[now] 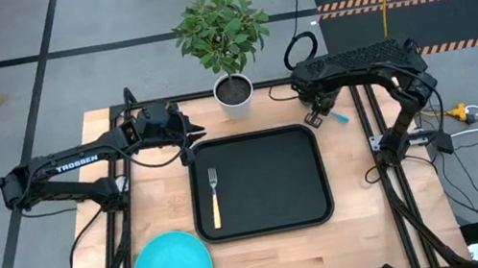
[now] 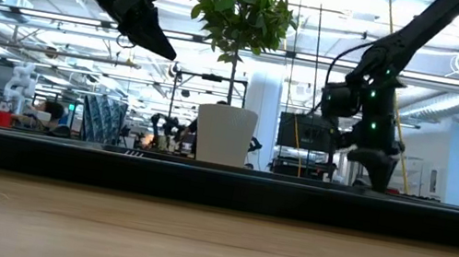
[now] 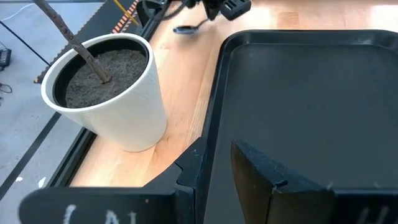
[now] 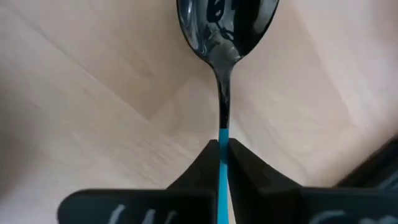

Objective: Pick and place plate/cup/fork/spoon on tray
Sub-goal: Put the blue spoon on the black tray

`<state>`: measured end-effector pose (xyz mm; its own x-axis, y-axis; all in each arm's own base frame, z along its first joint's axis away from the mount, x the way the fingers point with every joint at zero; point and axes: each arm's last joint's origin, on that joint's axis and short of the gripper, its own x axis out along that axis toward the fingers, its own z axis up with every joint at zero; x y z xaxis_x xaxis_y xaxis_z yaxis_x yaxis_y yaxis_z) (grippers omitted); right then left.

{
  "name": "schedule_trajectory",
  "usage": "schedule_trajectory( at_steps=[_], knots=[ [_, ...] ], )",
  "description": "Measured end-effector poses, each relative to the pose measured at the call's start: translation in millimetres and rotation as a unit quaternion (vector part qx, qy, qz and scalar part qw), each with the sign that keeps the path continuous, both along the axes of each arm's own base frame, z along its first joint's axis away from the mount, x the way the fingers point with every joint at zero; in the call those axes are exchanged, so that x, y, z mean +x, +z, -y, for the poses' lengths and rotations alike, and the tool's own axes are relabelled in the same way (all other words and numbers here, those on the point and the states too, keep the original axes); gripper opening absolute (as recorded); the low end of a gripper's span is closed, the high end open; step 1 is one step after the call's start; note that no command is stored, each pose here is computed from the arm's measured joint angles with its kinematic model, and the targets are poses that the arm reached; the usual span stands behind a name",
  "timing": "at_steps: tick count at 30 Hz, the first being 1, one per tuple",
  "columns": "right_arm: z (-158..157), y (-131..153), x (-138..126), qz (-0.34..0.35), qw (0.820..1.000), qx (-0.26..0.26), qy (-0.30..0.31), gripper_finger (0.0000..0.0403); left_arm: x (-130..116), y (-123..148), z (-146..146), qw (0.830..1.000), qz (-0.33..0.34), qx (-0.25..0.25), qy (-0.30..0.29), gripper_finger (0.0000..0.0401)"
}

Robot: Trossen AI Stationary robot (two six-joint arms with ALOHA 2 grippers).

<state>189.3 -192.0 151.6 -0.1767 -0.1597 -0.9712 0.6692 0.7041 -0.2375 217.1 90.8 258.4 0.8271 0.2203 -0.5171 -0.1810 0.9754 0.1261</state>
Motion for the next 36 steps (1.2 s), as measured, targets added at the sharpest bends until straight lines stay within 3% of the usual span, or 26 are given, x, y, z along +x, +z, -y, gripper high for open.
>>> schedule_trajectory(
  at_steps=[7,10,16,22,36],
  knots=[
    [-23.6,42.2,-1.8,0.1,0.992,-0.009,-0.074,0.0001,0.4,0.7,-0.2,1.0,0.003,0.004,-0.001,0.0076],
    [-44.5,57.5,1.1,0.149,0.982,0.026,-0.116,0.0001,0.1,0.9,-1.3,1.0,0.002,0.013,-0.003,0.0076],
    [-91.9,74.2,25.2,0.237,0.955,0.105,-0.143,0.0001,-3.8,-1.0,-7.2,1.0,-0.009,0.009,0.015,0.0076],
    [-124.6,70.0,55.6,0.279,0.935,0.147,-0.161,0.0,-6.6,-2.3,-11.4,0.999,-0.017,0.006,0.026,0.0076],
    [-179.1,24.8,119.9,0.315,0.895,0.216,-0.232,0.0,-13.6,-20.2,-15.0,0.998,-0.048,0.029,0.033,0.0076]
  ],
)
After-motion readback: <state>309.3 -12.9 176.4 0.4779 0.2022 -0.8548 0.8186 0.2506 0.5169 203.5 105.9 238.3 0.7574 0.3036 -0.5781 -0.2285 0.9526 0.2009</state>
